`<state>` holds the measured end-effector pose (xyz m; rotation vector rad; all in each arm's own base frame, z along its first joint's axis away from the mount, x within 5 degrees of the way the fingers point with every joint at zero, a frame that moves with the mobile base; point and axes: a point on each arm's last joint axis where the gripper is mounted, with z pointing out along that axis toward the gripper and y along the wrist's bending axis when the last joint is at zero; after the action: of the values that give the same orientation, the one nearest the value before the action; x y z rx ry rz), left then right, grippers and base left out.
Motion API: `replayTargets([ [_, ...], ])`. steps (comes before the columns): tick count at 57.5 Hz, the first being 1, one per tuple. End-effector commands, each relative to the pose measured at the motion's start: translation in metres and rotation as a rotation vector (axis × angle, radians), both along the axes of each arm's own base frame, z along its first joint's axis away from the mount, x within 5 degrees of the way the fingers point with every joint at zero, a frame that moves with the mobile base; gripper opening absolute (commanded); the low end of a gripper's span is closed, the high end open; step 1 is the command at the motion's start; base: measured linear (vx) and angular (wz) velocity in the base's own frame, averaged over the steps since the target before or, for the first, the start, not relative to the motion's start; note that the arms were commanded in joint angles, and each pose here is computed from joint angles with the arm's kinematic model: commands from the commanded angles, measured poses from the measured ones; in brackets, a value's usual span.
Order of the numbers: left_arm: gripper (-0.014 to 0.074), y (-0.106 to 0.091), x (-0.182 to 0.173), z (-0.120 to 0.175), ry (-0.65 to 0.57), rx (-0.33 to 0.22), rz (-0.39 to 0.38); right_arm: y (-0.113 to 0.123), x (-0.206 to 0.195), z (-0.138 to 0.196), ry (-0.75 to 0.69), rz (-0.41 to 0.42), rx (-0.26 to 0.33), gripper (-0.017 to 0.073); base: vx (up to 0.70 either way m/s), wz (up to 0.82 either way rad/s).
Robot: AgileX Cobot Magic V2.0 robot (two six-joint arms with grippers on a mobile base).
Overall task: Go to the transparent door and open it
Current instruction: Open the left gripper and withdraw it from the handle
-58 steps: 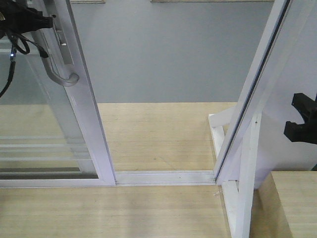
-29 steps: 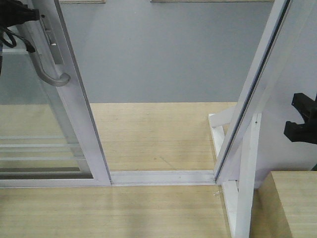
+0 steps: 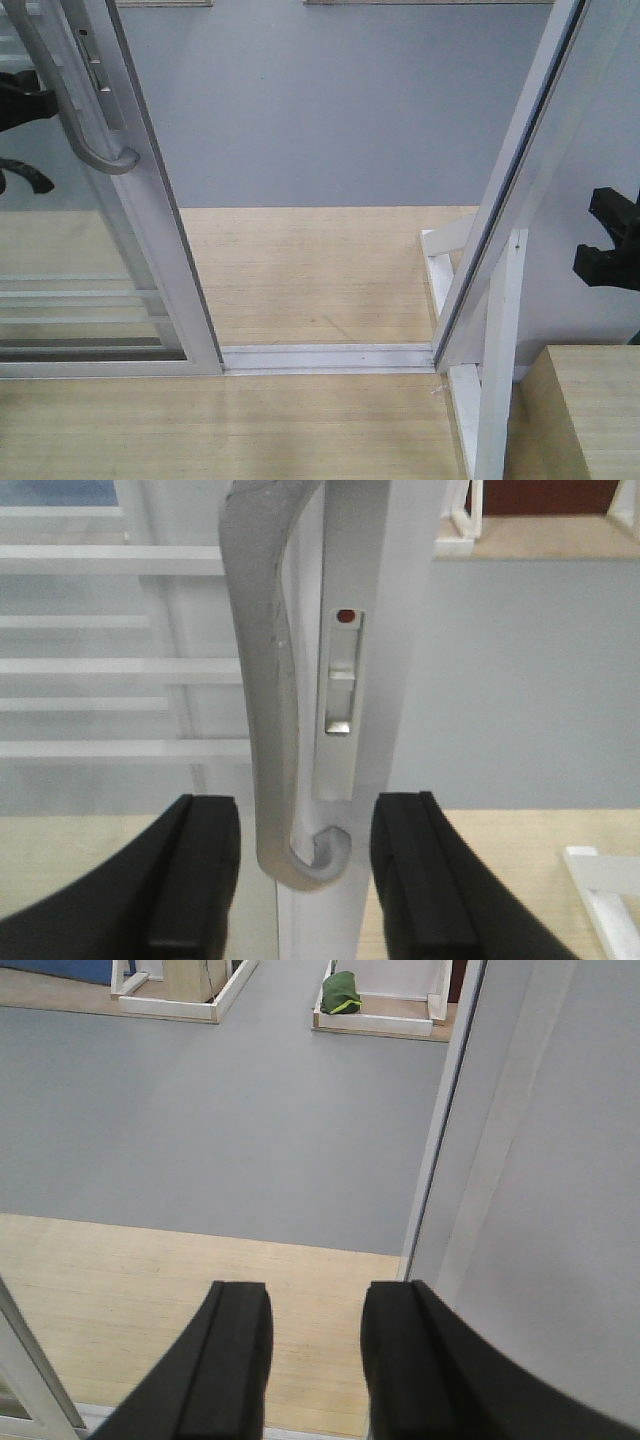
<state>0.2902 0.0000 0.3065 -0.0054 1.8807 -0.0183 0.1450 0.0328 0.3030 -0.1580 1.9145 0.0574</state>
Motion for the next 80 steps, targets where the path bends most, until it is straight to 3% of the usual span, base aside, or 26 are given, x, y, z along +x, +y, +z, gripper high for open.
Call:
replayTargets([
  [1,0.0427,-0.001,-0.033,0.029,-0.19,-0.032,-0.011,0.002,0.001,0.015,-0.08,0.033,0.001,0.0313,0.0,0.0],
  [21,0.0426,-0.001,-0.136,0.043,-0.35,-0.025,0.002,0.002,0.001,0.015,-0.08,0.033,0.001,0.0313,0.0,0.0],
  [43,0.0426,0.0,-0.178,0.057,-0.475,0.001,0.007,0.002,0.001,0.015,-0.08,0.033,0.001,0.0313,0.0,0.0],
  [47,0.0426,0.0,-0.19,0.055,-0.519,-0.037,0.008,0.002,0.001,0.015,-0.08,0.033,0.001,0.0313,0.0,0.0],
  [56,0.0424,0.0,-0.224,0.041,-0.684,-0.214,0.01,0.002,0.001,0.015,-0.08,0.033,0.001,0.0313,0.0,0.0],
  [59,0.0407,0.001,-0.234,0.035,-0.733,-0.233,0.007,0.002,0.001,0.015,-0.08,0.032,0.0,0.0313,0.0,0.0],
  [62,0.0375,0.001,-0.242,0.026,-0.76,-0.208,0.005,0.002,0.001,0.015,-0.08,0.032,0.0,0.0313,0.0,0.0],
  [71,0.0223,0.0,-0.252,-0.009,-0.768,0.041,0.02,0.002,0.001,0.015,-0.08,0.032,0.0,0.0313,0.0,0.0],
  [74,0.0175,0.0,-0.254,-0.02,-0.772,0.076,0.022,0.002,0.001,0.015,-0.08,0.032,0.0,0.0313,0.0,0.0],
  [80,0.0081,0.0,-0.248,-0.045,-0.728,0.066,0.016,0.002,0.001,0.015,-0.079,0.032,0.001,0.0313,0.0,0.0],
])
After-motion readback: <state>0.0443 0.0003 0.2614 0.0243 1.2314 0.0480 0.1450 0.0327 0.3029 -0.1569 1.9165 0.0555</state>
